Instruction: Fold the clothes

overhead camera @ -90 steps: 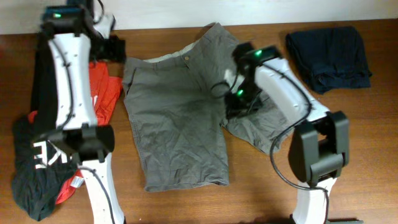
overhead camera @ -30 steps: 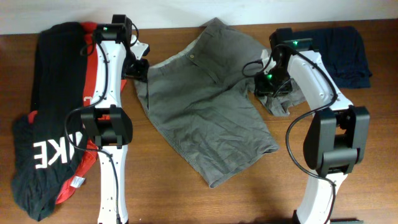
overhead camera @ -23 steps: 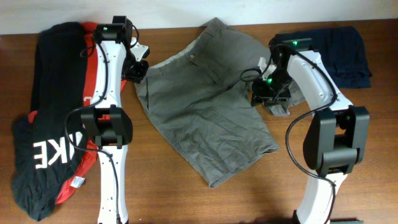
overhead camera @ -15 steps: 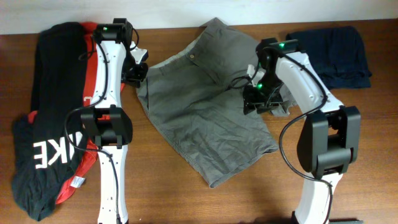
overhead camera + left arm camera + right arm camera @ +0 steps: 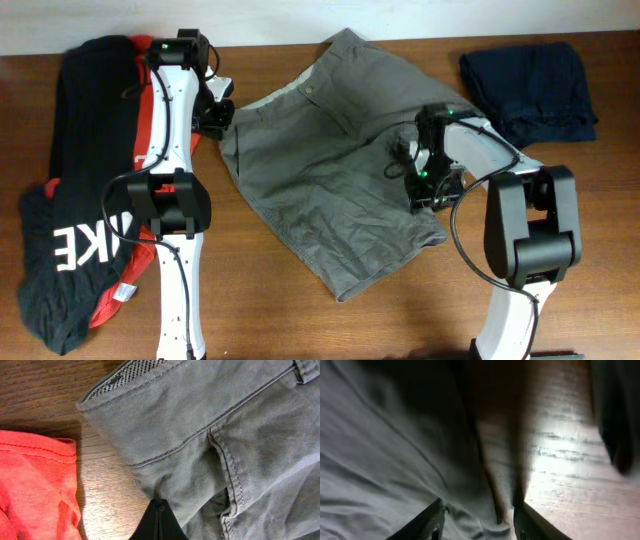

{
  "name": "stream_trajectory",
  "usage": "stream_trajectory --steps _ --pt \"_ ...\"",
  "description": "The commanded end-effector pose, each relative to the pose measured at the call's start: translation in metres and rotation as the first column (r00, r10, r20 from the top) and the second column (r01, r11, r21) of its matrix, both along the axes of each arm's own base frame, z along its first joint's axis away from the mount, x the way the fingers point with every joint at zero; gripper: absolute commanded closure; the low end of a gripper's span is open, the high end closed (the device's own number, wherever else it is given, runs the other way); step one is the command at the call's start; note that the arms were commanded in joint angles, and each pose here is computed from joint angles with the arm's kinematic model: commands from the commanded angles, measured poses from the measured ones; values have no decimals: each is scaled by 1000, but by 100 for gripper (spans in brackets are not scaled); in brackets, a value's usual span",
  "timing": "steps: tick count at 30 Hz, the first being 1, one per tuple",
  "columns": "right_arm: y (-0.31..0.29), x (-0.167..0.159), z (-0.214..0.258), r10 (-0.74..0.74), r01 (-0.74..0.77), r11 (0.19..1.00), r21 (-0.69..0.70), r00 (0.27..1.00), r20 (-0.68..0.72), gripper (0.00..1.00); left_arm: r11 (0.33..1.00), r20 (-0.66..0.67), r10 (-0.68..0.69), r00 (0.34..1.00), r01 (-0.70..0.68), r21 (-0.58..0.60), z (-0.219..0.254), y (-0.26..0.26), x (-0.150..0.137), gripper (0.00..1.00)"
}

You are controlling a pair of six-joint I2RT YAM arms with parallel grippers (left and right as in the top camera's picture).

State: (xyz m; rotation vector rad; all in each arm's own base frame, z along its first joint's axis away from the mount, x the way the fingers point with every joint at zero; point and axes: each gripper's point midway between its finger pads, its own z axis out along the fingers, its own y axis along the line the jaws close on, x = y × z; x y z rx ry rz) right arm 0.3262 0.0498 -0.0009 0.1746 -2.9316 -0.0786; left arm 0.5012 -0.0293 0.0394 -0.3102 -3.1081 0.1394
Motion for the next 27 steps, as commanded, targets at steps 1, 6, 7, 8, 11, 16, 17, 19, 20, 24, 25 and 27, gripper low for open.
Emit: stream_trajectory --steps 1,6,7,8,11,16,17,19,20,24,25,27 --pt "-11 -7 -8 -37 38 999 -34 999 5 64 1000 11 6 1000 -6 6 6 5 1 100" --pt "-45 -3 -16 -177 179 981 -70 984 32 96 1000 5 5 1000 -5 1 7 4 -1 100" --pt "-58 2 -17 -216 219 974 -65 975 51 96 1000 4 3 1000 -3 -26 7 -2 -1 100" --pt "-63 4 -17 -230 234 970 -63 971 58 96 999 3 2 1000 -1 -41 7 -6 -1 100" --pt "-85 19 -19 -322 324 946 -3 940 115 96 997 2 -14 1000 14 -81 8 -21 -2 100" --pt "-102 42 -18 -380 369 925 92 903 200 96 995 -10 -59 998 58 -80 5 -43 -7 100" --pt "-104 44 -18 -384 372 923 93 899 210 96 995 -16 -68 998 67 -79 4 -47 -9 100" --pt "-112 51 -18 -396 383 918 98 886 241 96 994 -36 -86 996 83 -70 -1 -54 -13 100" --pt "-116 53 -18 -403 391 915 100 880 252 96 994 -46 -93 995 90 -67 -3 -57 -15 100" --pt "-139 61 -15 -446 434 894 108 846 293 96 994 -57 -103 993 100 -52 -6 -59 -18 100" --pt "-146 61 -13 -460 449 887 110 836 298 96 994 -57 -105 993 102 -48 -6 -58 -18 100" --pt "-154 61 -8 -473 456 881 127 831 295 96 991 -53 -129 990 127 -47 -6 -57 -18 100"
